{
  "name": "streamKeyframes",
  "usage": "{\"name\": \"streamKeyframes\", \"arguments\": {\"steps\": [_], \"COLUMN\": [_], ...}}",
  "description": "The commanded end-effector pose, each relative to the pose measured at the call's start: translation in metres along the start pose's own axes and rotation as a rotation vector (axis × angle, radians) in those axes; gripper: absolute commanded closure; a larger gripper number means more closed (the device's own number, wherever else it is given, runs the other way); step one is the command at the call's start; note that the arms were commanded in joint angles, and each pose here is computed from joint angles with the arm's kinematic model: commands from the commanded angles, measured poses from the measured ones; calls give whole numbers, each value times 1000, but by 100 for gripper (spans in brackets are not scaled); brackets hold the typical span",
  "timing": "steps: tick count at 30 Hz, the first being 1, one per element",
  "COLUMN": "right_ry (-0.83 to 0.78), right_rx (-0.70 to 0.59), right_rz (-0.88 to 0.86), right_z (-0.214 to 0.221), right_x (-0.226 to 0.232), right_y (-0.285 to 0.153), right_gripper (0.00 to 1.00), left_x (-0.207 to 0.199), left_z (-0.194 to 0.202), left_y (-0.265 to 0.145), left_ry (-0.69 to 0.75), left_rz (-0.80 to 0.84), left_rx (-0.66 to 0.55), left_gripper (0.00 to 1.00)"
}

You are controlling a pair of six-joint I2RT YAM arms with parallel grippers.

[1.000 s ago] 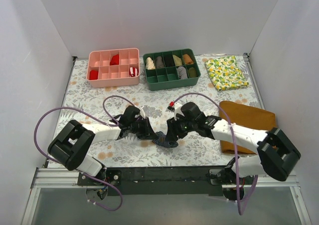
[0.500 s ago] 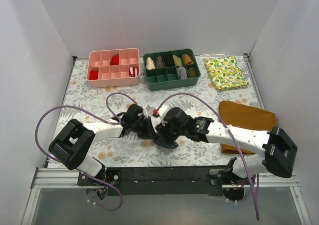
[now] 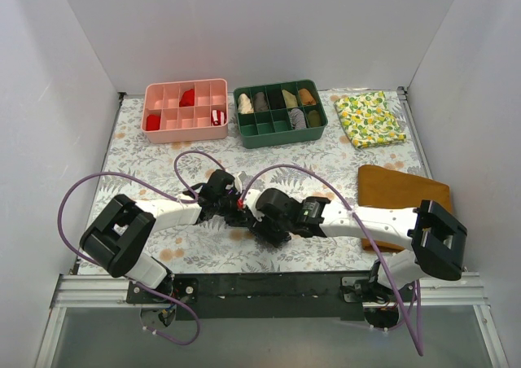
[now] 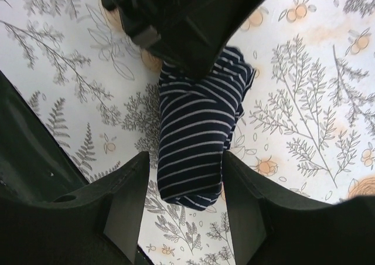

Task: Roll the underwear

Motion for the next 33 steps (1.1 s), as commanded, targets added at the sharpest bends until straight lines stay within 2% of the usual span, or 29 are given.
{"name": "streamKeyframes", "arguments": {"steps": [1,10,25,28,33], "right_ry": [-19,-12,82,79,104], "right_rx": [16,41,-20,-12,-66], "right_rz": [3,13,70,66,37], "right_z": [13,25,17,19,12], "right_x": [2,6,2,2,7], "right_y": [-4,3,17,18,16], "right_gripper": [40,40,41,46,66], "left_x": [18,16,16,16,15], "left_z": [9,9,12,12,12], "left_y": [3,4,4,4,3], "left_ry": [13,14,20,20,19], "left_rz": [-77,-72,-57,-57,-54], "left_rx": [32,35,43,45,44], "left_gripper": [100,100,100,100,100]}}
Point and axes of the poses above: each gripper's point midway between its finger pads, its own y axis out along the fingers, its own x axis along the line the jaws close on, z = x × y, the point moved 1 cm from there along -y, back along the fingers, and after that the axes turned 3 degrees about -y, right-handed, at the moved point
